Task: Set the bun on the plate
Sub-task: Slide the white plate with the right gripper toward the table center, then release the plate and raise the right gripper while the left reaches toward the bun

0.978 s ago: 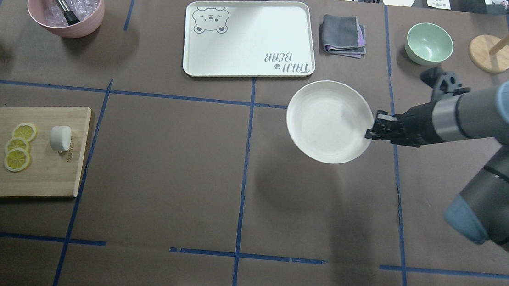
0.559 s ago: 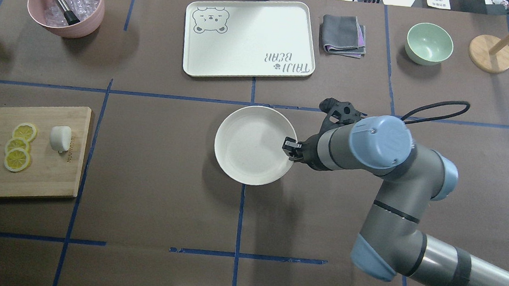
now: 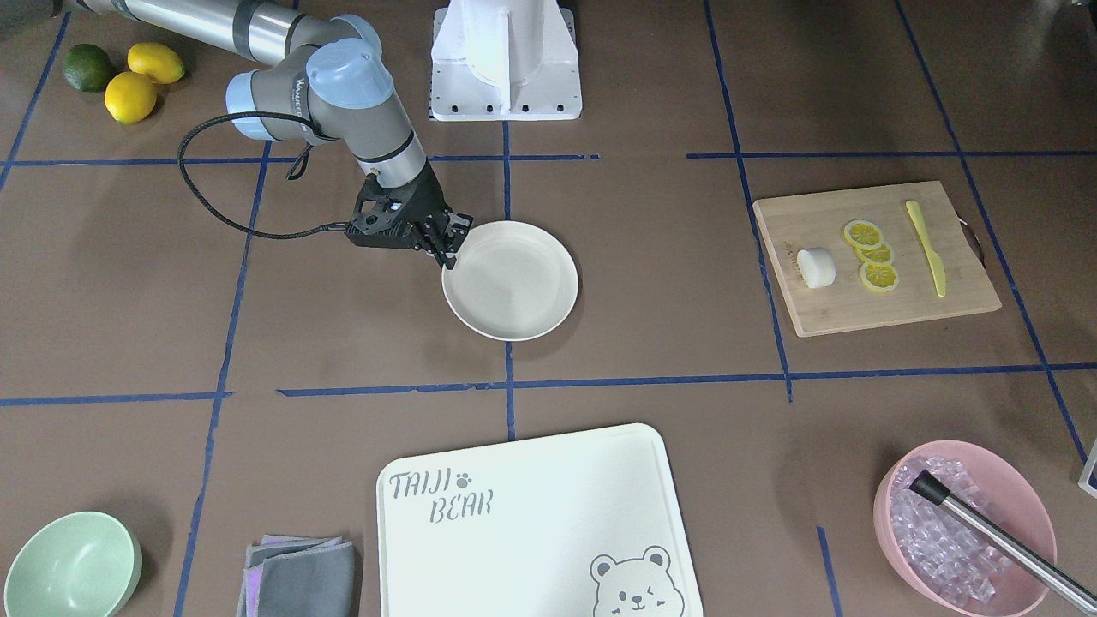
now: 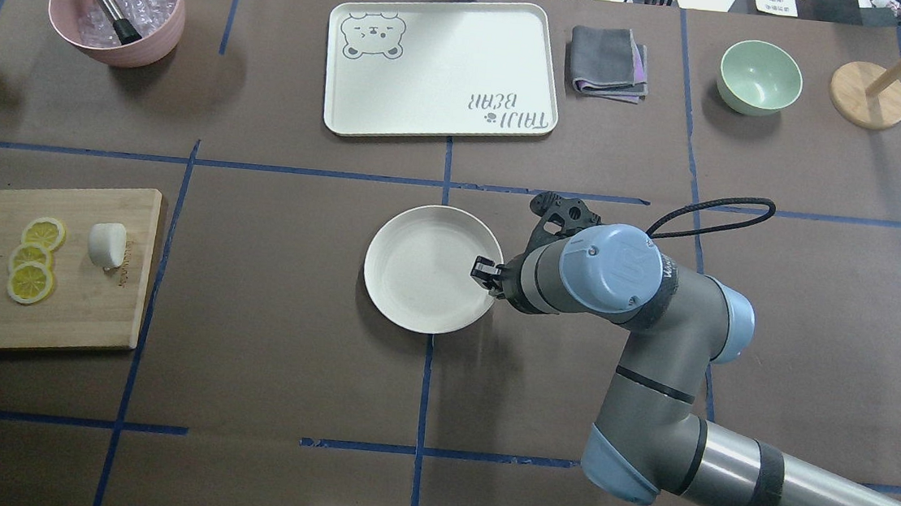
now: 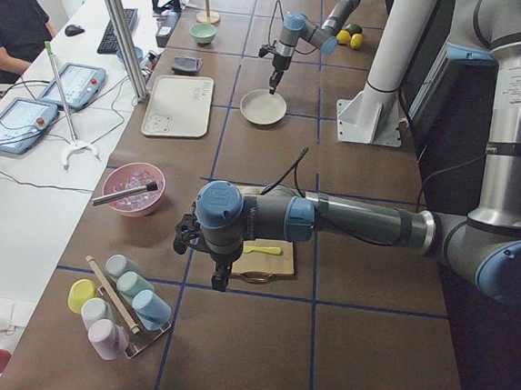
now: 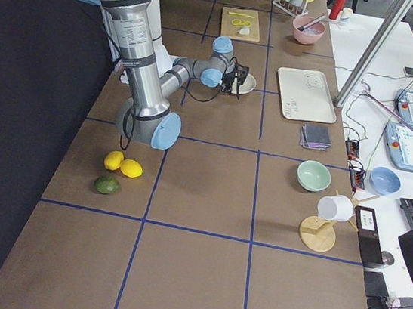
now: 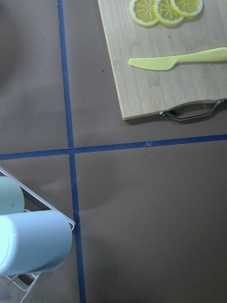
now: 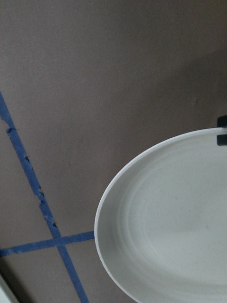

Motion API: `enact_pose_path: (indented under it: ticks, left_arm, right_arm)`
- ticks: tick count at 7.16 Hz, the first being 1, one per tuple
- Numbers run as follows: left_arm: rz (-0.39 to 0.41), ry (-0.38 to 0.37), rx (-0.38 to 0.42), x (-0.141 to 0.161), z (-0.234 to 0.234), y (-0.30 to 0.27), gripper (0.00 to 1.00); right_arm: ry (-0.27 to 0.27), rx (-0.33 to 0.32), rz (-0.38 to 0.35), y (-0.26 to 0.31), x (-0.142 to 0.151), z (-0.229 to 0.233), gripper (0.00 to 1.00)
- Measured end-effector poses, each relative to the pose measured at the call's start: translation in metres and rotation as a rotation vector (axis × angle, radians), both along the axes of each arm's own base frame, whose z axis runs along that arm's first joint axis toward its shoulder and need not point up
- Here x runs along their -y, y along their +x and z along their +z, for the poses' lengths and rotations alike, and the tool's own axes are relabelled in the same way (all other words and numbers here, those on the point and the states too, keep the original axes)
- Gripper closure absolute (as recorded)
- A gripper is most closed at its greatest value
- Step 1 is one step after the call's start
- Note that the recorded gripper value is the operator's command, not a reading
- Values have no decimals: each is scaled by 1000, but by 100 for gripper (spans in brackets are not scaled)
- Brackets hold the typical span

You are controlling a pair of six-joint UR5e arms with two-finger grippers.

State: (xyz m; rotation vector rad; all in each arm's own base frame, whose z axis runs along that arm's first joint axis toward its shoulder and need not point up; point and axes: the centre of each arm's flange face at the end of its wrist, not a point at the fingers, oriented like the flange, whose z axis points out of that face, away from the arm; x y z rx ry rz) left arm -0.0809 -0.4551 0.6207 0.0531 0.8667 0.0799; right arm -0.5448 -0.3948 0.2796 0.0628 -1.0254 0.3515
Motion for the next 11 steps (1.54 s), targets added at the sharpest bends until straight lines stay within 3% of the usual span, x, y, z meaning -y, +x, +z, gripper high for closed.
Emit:
enact_pose_path:
  ticks: [3, 5, 6, 9, 11]
  left_arm:
    - [1, 23, 4, 2, -11, 1, 0]
    - [-29, 28, 25, 4, -57, 22, 0]
    - [-50, 1, 22, 0, -91, 52, 0]
    - [-103, -135, 0, -27, -184, 167, 0]
    - [-163, -151, 29, -41, -197, 244, 0]
  right_arm:
    - [-2, 6, -2, 11, 7, -5, 0]
    - [-42, -2, -15, 54, 36, -14, 0]
    - [-36, -42, -35, 84, 52, -16, 0]
    - [104, -261, -167, 178, 85, 1, 0]
    - [164, -311, -259, 258, 100, 44, 0]
